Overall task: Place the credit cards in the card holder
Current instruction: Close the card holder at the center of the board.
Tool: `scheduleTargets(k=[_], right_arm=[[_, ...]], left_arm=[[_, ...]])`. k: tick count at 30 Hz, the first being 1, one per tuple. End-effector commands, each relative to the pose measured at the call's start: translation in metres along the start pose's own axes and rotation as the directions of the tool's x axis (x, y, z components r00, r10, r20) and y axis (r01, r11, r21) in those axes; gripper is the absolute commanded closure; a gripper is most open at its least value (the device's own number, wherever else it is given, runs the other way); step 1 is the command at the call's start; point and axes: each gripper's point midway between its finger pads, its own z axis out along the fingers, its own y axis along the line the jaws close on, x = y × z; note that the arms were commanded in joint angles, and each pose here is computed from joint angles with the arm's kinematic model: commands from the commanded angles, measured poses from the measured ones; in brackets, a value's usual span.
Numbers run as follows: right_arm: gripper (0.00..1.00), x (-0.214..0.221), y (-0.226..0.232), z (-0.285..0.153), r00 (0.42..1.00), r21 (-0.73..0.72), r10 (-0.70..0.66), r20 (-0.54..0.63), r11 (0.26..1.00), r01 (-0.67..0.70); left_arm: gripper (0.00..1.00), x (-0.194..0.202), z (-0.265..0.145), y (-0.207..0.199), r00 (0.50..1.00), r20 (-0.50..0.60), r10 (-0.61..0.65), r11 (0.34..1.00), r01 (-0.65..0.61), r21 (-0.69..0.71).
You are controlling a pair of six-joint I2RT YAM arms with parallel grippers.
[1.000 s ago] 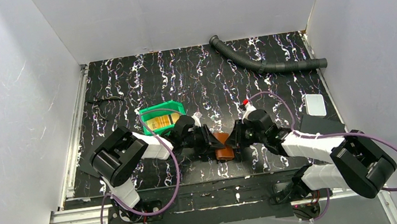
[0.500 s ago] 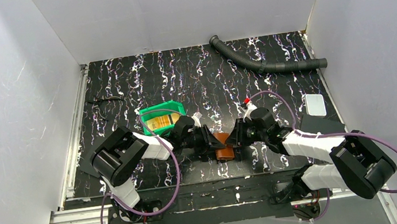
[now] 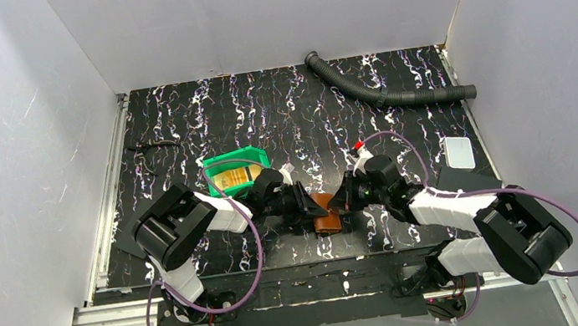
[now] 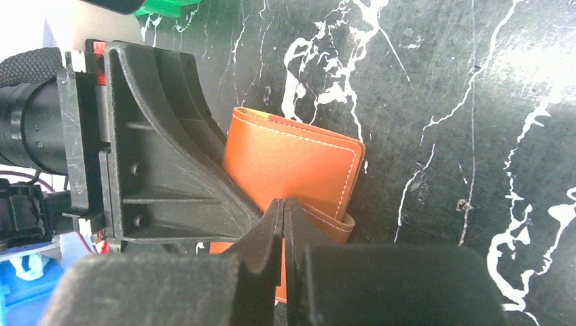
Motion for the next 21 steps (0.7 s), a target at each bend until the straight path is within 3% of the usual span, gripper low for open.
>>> scheduleTargets(k=[1, 12, 21], right_arm=[[0.98, 0.006, 0.005, 0.004, 0.999, -0.043, 0.037, -0.008, 0.998, -0.038], [0.99, 0.039, -0.024, 0.0, 0.993, 0.008, 0.117, 0.019, 0.993, -0.117], [0.99, 0.039, -0.008, -0.004, 0.994, -0.077, 0.108, 0.008, 0.991, -0.107]], left_arm=[[1.0, 0.019, 0.003, 0.041, 0.998, -0.047, -0.049, 0.989, 0.042, -0.139], [1.0, 0.018, 0.001, 0.048, 0.998, -0.03, -0.061, 0.986, 0.056, -0.158], [1.0, 0.018, 0.002, 0.05, 0.997, -0.032, -0.071, 0.985, 0.065, -0.159]])
